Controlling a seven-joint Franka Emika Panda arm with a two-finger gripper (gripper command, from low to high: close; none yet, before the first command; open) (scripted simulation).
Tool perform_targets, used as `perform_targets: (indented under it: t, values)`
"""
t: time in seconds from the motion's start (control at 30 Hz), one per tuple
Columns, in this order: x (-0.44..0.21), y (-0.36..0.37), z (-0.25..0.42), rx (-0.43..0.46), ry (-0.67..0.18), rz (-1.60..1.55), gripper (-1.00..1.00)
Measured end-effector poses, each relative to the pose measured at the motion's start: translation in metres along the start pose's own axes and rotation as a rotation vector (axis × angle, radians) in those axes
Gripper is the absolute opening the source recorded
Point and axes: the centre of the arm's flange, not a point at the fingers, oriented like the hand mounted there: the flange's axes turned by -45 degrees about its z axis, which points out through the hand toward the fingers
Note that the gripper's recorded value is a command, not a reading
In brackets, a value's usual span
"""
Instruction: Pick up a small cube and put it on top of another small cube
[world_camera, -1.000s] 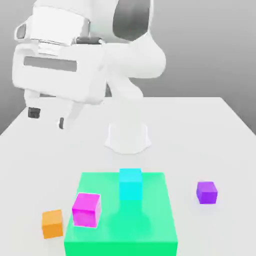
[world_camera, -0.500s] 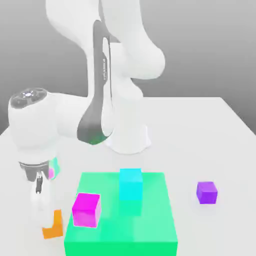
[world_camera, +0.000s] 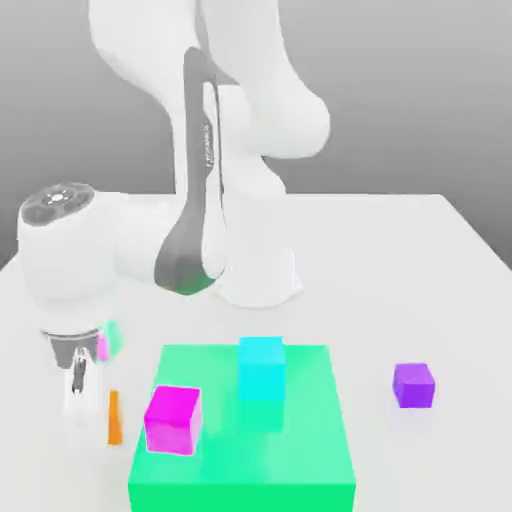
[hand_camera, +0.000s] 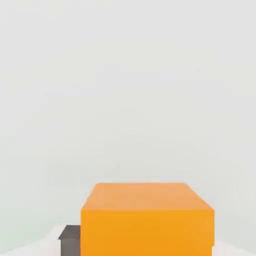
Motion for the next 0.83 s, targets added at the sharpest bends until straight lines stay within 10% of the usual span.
perform_targets:
  t: [0.47,0.73,0.77,0.83]
  values:
    - [-0.151,-0.034,-0.145,0.018,-0.041,-0.098,-1.0]
    - [-0.199,-0.023,-0.097,0.007,0.004,-0.025,-1.0]
    - [-0.199,-0.022,-0.09,0.008,0.004,-0.025,1.0]
    - [-0.199,-0.022,-0.09,0.008,0.004,-0.025,1.0]
